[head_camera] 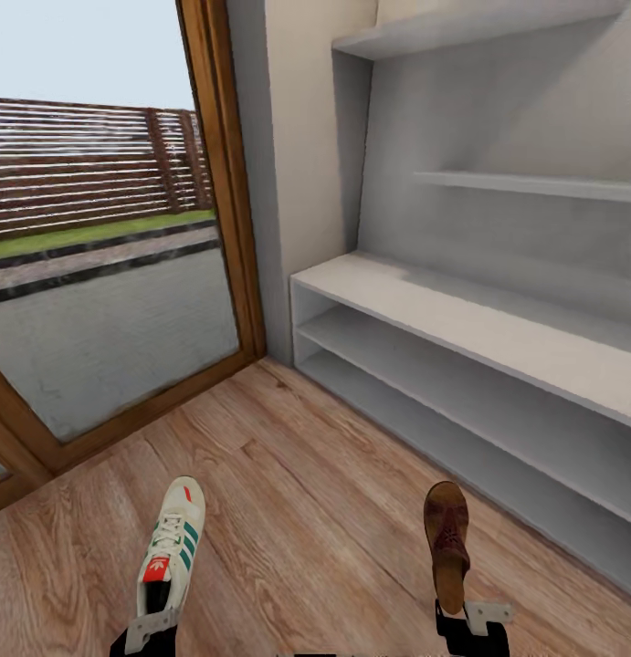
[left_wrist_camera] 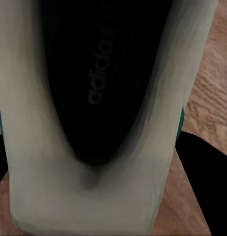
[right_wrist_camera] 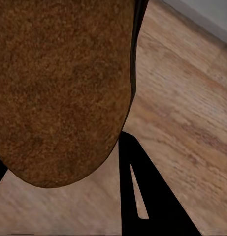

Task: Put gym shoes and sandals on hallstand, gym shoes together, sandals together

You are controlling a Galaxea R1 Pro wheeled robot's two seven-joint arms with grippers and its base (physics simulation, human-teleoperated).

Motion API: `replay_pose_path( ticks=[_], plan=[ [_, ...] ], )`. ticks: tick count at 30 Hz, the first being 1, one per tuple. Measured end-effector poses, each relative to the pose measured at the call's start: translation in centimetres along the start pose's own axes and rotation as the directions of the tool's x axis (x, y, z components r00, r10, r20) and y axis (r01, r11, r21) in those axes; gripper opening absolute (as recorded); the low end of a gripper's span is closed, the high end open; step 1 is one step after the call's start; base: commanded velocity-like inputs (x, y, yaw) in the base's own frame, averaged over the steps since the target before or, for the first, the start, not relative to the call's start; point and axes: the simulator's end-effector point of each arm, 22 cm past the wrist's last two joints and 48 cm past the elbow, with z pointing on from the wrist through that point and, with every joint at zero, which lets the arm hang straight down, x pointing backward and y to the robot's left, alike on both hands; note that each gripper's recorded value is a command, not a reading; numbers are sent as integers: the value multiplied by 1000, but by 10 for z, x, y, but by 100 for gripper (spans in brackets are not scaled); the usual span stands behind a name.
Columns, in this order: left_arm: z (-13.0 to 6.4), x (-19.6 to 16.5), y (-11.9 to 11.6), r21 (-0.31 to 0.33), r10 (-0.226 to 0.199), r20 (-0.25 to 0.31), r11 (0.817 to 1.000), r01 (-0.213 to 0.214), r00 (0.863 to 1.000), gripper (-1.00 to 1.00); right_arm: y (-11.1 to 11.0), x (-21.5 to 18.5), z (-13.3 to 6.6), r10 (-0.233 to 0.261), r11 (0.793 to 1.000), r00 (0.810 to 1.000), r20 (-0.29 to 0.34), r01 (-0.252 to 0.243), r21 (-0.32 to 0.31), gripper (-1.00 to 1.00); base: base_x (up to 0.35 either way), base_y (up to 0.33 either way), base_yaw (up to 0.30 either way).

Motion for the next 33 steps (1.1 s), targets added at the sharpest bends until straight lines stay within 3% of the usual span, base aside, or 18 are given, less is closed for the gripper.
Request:
replay_pose_path(
  ticks=[8, 21, 33],
  plan=[
    [0, 0, 0, 0, -1, 0, 1000, 1, 1000, -100, 0, 0, 0, -1, 1000, 1000, 0, 1, 0, -100, 3, 224, -263],
    [0, 1, -2, 4, 2, -2, 1000, -2, 1000, -100, -1, 0, 0, 1, 1000, 1000, 0, -1, 2, -100, -225, -92, -263],
    [0, 1, -1, 2, 0, -2, 1000, 0, 1000, -100, 0, 0, 0, 0, 1000, 1000, 0, 0, 1, -100, -20, -10, -263]
  ],
)
